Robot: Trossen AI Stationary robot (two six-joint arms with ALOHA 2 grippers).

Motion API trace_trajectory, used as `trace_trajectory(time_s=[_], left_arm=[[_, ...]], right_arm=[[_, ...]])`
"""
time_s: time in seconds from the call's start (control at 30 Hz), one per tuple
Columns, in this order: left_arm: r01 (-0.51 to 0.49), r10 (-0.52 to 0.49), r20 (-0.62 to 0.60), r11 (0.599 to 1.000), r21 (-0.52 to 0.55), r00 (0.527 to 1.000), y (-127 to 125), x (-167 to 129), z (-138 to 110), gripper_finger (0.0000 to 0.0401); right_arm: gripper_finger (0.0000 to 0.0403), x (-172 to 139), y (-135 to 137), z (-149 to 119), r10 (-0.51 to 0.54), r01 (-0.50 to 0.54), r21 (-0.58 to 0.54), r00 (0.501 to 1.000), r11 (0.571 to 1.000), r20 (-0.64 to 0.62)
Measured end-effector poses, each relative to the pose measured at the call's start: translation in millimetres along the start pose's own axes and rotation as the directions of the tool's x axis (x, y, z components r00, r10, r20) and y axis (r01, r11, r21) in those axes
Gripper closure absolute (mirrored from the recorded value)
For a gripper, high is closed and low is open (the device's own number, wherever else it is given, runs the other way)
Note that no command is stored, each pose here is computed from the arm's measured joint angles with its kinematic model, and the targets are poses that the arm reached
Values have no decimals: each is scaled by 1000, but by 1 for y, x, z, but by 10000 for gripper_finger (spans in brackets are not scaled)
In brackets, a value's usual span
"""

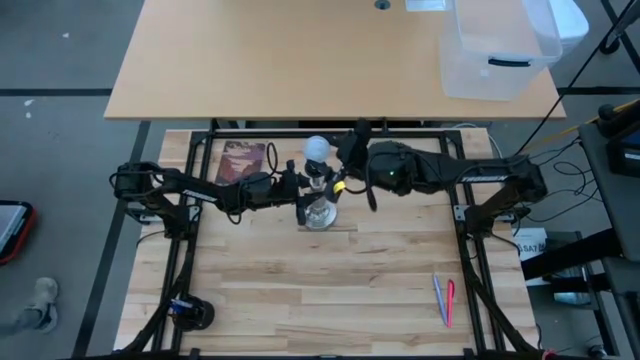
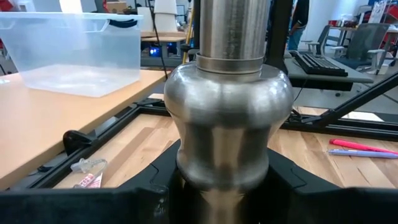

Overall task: Screw lightbulb
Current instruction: Insert the white lightbulb into the silver lamp

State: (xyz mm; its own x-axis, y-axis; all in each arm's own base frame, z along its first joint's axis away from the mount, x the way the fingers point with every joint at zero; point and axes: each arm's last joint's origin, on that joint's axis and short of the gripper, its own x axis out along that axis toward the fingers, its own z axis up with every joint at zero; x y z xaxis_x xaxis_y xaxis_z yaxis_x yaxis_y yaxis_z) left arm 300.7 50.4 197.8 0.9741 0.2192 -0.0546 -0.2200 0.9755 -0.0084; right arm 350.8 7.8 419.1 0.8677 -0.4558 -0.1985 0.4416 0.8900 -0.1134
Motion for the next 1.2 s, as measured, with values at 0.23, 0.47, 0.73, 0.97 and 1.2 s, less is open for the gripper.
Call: trace_trajectory(time_s=[0.23,0.47,0.73,0.97,1.2], left_arm=[[-1,1,0,1000,-5,1000,0,0,0,264],[-1,1,0,1000,-6,1000,0,0,0,264],[-2,2,-20,1000,-7,1000,0,0,-2,264],[5,-6,-30,1000,-11,1000,1,0,-3,264],[0,0,-35,1000,-10,999,3,0,-4,264]], right_arm=[[151,5,12,-4,-72,71,25,997,997,12],[151,9,22,-9,-107,106,35,994,994,6],[139,12,28,-10,-110,109,32,994,994,26],[91,14,34,-19,-74,74,-15,997,997,-16],[79,13,33,-16,-70,69,-37,998,997,-1]])
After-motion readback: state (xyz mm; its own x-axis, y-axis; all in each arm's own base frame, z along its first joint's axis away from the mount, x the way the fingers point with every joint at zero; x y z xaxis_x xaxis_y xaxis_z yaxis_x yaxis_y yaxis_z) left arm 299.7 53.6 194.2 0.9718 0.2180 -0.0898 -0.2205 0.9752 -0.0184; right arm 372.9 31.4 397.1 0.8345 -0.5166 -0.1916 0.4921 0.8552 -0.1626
